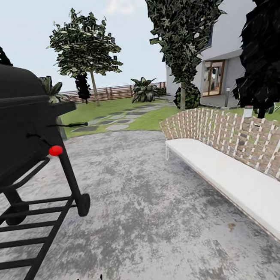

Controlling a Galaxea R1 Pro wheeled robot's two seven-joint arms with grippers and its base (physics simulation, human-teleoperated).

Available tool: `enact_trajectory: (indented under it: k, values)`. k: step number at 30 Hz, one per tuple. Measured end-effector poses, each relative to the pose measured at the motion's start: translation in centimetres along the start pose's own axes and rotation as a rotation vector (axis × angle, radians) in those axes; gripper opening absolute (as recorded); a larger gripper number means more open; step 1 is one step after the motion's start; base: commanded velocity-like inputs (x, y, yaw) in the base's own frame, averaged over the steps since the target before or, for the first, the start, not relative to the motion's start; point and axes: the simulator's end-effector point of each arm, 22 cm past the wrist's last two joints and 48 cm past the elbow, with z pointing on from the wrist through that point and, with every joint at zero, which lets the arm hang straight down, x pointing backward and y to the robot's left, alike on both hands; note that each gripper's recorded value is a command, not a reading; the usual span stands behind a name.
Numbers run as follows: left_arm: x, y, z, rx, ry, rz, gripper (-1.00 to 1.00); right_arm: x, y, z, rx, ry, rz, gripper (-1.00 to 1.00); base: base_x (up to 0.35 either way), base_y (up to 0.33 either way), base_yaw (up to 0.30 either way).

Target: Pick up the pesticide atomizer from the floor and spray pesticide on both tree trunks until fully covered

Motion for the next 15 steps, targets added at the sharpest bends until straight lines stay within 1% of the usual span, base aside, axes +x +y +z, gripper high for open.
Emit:
enact_trajectory:
  k: [4,7,15]
  values:
    - [0.01,-0.01,0.0,0.0,0.0,-0.001,1.0,0.0,0.0,0.0,0.0,0.0,0.0,1.0,0.296,-0.201,0.0]
    - [0.0,0.01,0.0,-0.001,0.0,-0.001,1.0,0.0,0.0,0.0,0.0,0.0,0.001,1.0,0.307,-0.135,0.0]
    - [-0.01,0.01,0.0,-0.001,0.0,-0.001,1.0,0.01,0.07,0.0,-0.001,0.0,0.002,1.0,0.328,-0.021,0.0]
